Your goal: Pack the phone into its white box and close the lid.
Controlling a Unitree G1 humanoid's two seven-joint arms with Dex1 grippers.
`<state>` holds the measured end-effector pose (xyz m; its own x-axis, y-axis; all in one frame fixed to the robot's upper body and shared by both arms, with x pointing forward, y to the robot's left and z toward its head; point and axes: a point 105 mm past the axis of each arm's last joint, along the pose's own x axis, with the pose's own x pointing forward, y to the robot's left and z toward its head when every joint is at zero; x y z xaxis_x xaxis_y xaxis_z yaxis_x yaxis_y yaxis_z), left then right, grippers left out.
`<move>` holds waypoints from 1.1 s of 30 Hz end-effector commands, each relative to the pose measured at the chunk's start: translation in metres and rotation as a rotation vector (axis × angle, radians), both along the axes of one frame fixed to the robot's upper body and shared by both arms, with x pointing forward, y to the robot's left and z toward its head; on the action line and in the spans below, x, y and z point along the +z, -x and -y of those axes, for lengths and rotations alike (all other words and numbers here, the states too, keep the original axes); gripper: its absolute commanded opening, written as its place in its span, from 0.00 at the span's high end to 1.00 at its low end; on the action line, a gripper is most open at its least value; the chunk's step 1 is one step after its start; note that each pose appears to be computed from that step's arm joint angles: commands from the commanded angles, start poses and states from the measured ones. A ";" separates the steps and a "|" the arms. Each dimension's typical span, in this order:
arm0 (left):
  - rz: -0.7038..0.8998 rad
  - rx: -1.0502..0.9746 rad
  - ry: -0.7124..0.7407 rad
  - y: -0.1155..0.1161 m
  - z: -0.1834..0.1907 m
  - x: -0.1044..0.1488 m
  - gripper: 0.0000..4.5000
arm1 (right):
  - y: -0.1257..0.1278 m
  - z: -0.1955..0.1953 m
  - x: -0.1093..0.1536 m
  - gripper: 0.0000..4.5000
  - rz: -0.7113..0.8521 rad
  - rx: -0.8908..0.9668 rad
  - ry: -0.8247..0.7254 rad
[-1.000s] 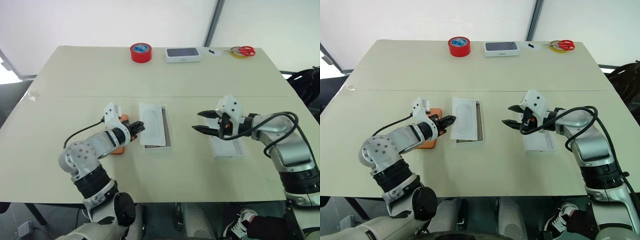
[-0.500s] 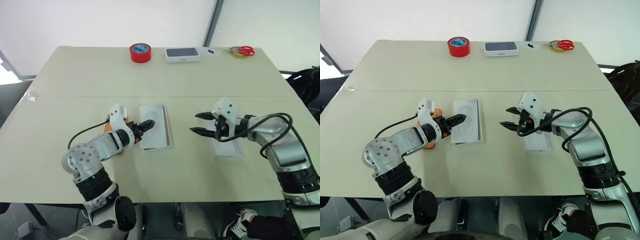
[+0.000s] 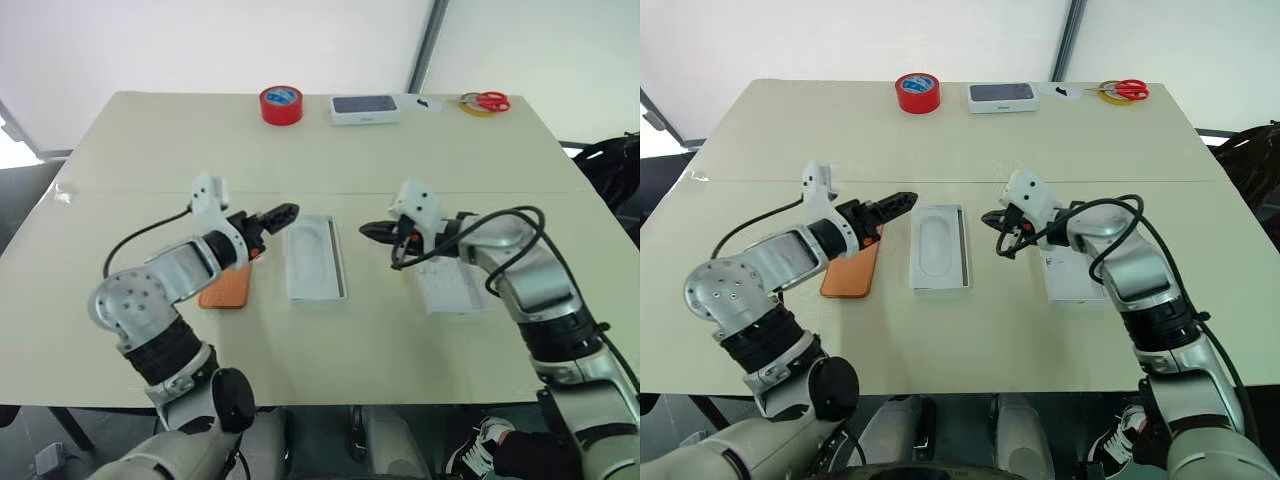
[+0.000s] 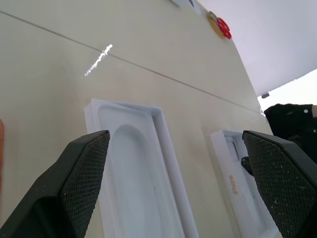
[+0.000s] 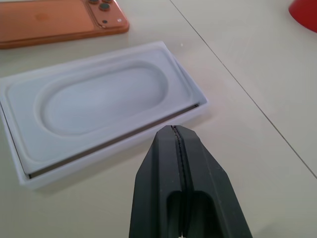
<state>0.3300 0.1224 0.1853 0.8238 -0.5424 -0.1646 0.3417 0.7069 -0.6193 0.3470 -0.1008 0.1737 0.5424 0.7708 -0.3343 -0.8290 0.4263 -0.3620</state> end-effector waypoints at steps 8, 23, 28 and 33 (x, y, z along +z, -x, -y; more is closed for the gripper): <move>0.215 -0.002 -0.598 0.031 -0.080 -0.016 0.00 | -0.023 -0.082 0.001 0.99 0.060 0.038 0.069; 0.299 -0.165 -0.763 0.076 -0.092 -0.050 0.00 | -0.058 -0.108 -0.032 0.99 0.102 -0.055 0.233; 0.306 -0.150 -0.744 0.077 -0.091 -0.049 0.00 | -0.058 -0.100 -0.036 0.99 0.113 -0.050 0.276; 0.308 -0.143 -0.740 0.075 -0.091 -0.050 0.00 | -0.059 -0.089 -0.038 0.99 0.151 -0.049 0.350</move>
<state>0.2548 0.2181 0.1261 0.8135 -0.4740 -0.3369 0.5293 0.8435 0.0914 0.4060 -0.0135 0.1224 0.6243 0.5899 -0.5121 -0.7651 0.3293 -0.5533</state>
